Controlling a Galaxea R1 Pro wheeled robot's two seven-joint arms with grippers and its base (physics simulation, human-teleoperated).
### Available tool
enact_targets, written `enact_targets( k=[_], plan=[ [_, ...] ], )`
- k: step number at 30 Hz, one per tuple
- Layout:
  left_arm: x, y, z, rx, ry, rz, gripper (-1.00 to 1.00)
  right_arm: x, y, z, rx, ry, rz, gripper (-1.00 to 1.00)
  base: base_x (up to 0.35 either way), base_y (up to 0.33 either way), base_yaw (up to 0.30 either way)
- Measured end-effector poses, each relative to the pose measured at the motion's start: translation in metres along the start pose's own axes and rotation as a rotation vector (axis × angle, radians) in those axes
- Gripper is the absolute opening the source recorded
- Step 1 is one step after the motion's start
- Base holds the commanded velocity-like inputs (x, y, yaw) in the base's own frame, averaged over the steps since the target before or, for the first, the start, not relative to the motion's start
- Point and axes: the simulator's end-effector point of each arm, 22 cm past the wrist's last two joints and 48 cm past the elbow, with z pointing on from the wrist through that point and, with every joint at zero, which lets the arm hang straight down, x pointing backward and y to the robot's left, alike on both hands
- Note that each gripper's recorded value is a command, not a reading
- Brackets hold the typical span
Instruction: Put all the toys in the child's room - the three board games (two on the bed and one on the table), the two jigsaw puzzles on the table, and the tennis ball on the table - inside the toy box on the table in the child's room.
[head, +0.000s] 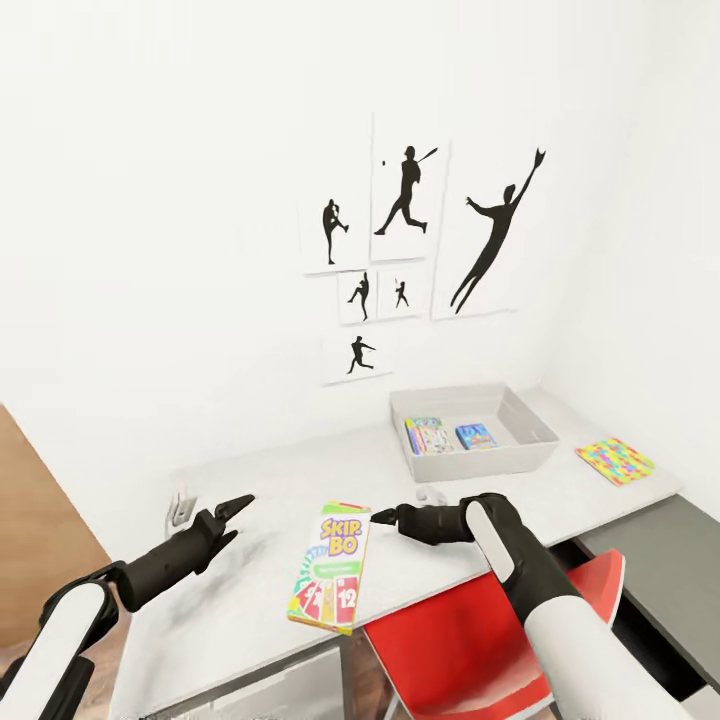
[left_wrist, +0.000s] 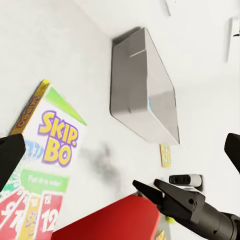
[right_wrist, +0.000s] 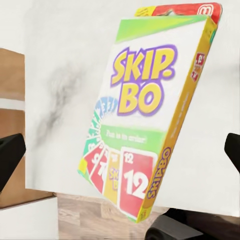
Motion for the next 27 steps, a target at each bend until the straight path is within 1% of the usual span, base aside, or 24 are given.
enact_targets(
  k=[10,13,16,22,24,25,27],
  plan=[
    [0.001,-0.001,0.001,0.002,-0.004,-0.001,1.00,-0.002,-0.008,0.002,0.014,0.016,0.021,1.00,0.000,0.000,0.288],
    [0.006,-0.002,0.004,0.004,0.006,0.001,1.00,-0.004,-0.010,0.002,0.018,0.018,0.026,1.00,0.000,0.000,0.292],
    [0.016,-0.005,0.008,0.007,0.029,0.008,1.00,-0.007,-0.015,0.001,0.025,0.020,0.037,1.00,0.000,0.000,0.250],
    [0.025,-0.008,0.012,0.009,0.049,0.015,1.00,-0.011,-0.021,-0.001,0.032,0.011,0.044,1.00,0.000,0.000,0.139],
    [0.029,-0.010,0.014,0.010,0.060,0.020,1.00,-0.017,-0.028,-0.005,0.046,-0.004,0.046,1.00,0.000,0.000,0.078],
    [0.029,-0.010,0.014,0.010,0.061,0.020,1.00,-0.017,-0.028,-0.005,0.046,-0.004,0.046,1.00,0.000,0.000,0.062],
    [0.034,-0.012,0.016,0.012,0.073,0.025,1.00,-0.024,-0.040,-0.012,0.076,-0.021,0.049,1.00,0.000,0.000,0.050]
  ],
)
